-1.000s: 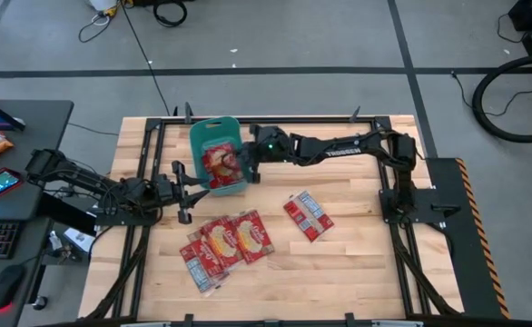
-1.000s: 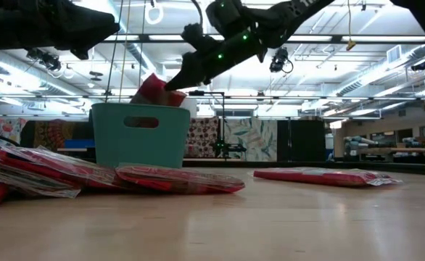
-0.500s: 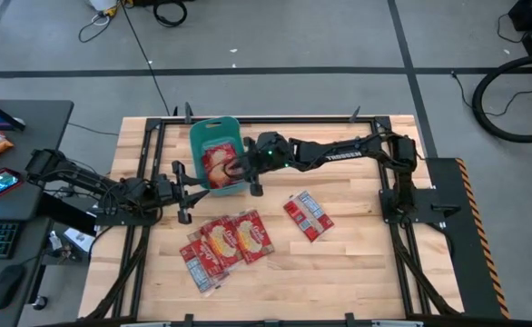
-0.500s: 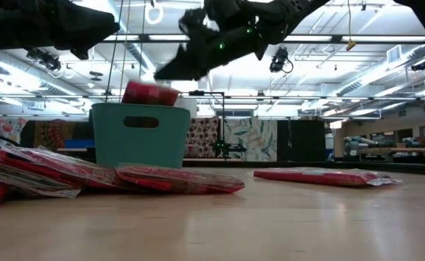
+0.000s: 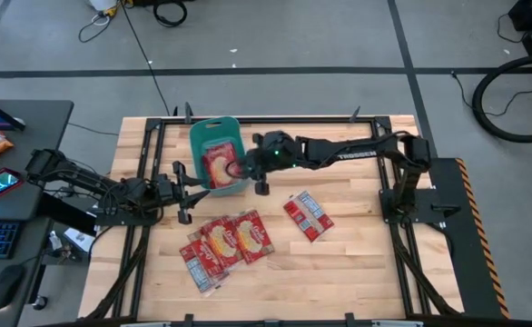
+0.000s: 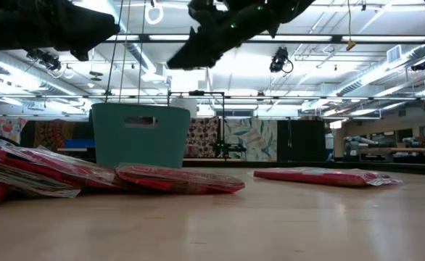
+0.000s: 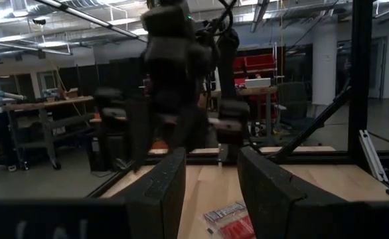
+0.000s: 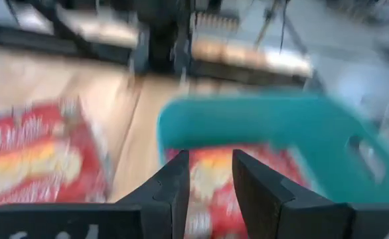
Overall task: Sort popcorn bags into baskets
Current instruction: Put the red popcorn bag into the green bin
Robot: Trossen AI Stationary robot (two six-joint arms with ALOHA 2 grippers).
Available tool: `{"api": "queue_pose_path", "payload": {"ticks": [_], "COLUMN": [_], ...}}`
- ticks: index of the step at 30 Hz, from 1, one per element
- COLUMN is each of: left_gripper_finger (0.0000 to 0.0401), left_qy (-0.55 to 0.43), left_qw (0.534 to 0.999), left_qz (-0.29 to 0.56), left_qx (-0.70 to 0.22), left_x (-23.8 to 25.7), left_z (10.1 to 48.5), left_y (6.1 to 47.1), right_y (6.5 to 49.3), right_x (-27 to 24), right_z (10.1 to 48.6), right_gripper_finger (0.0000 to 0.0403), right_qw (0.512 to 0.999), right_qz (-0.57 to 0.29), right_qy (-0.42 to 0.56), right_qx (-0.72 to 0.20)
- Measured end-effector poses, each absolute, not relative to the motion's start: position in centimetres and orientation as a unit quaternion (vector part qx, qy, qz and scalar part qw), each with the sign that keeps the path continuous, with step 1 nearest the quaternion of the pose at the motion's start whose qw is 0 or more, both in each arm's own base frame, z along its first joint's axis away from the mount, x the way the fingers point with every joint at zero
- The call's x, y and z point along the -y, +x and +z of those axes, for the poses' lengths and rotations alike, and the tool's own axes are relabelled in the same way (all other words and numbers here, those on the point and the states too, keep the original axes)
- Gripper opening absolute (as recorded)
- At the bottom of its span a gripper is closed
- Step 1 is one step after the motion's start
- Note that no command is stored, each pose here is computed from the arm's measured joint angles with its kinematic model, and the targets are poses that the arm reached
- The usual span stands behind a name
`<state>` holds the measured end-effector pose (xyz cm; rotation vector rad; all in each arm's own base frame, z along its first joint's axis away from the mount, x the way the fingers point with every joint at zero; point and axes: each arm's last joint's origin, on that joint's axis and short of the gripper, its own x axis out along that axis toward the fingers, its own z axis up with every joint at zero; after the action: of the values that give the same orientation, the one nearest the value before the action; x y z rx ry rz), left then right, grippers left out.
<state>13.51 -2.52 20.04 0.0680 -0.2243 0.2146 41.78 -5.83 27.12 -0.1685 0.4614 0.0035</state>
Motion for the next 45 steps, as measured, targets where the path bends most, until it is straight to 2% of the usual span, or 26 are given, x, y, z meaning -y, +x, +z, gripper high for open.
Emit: {"api": "queue_pose_path", "payload": {"ticks": [6, 12, 18, 21, 26, 32, 39, 45], "left_gripper_finger": [0.0144, 0.0144, 0.0144, 0.0144, 0.0144, 0.0144, 0.0144, 0.0144], "left_qy": [0.025, 0.022, 0.021, 0.011, 0.009, 0.010, 0.008, 0.007], "left_qw": [0.988, 0.988, 0.988, 0.988, 0.988, 0.988, 0.988, 0.988], "left_qz": [0.106, 0.105, 0.105, 0.104, 0.104, 0.104, 0.104, 0.104], "left_qx": [0.111, 0.112, 0.112, 0.113, 0.113, 0.110, 0.111, 0.111], "left_x": [2.5, 2.5, 2.5, 2.5, 2.5, 2.5, 2.5, 2.5], "left_z": [20.0, 20.0, 20.0, 20.0, 20.0, 20.0, 20.0, 20.0], "left_y": [13.5, 13.5, 13.5, 13.5, 13.5, 13.5, 13.5, 13.5], "right_y": [40.7, 39.4, 38.2, 37.6, 36.4, 35.5, 35.4, 34.8], "right_x": [3.9, 1.3, -1.9, -3.3, -5.6, -8.8, -11.5, -11.9], "right_z": [25.2, 23.8, 22.5, 22.3, 21.6, 20.0, 16.5, 15.1], "right_gripper_finger": [0.0119, 0.0119, 0.0121, 0.0134, 0.0180, 0.0225, 0.0229, 0.0229], "right_qw": [0.936, 0.893, 0.855, 0.842, 0.816, 0.805, 0.787, 0.764], "right_qz": [-0.020, -0.095, -0.088, -0.096, -0.148, -0.210, -0.243, -0.272], "right_qy": [-0.054, -0.041, -0.038, -0.019, 0.018, 0.035, -0.011, -0.022], "right_qx": [-0.347, -0.439, -0.510, -0.530, -0.559, -0.554, -0.567, -0.585]}}
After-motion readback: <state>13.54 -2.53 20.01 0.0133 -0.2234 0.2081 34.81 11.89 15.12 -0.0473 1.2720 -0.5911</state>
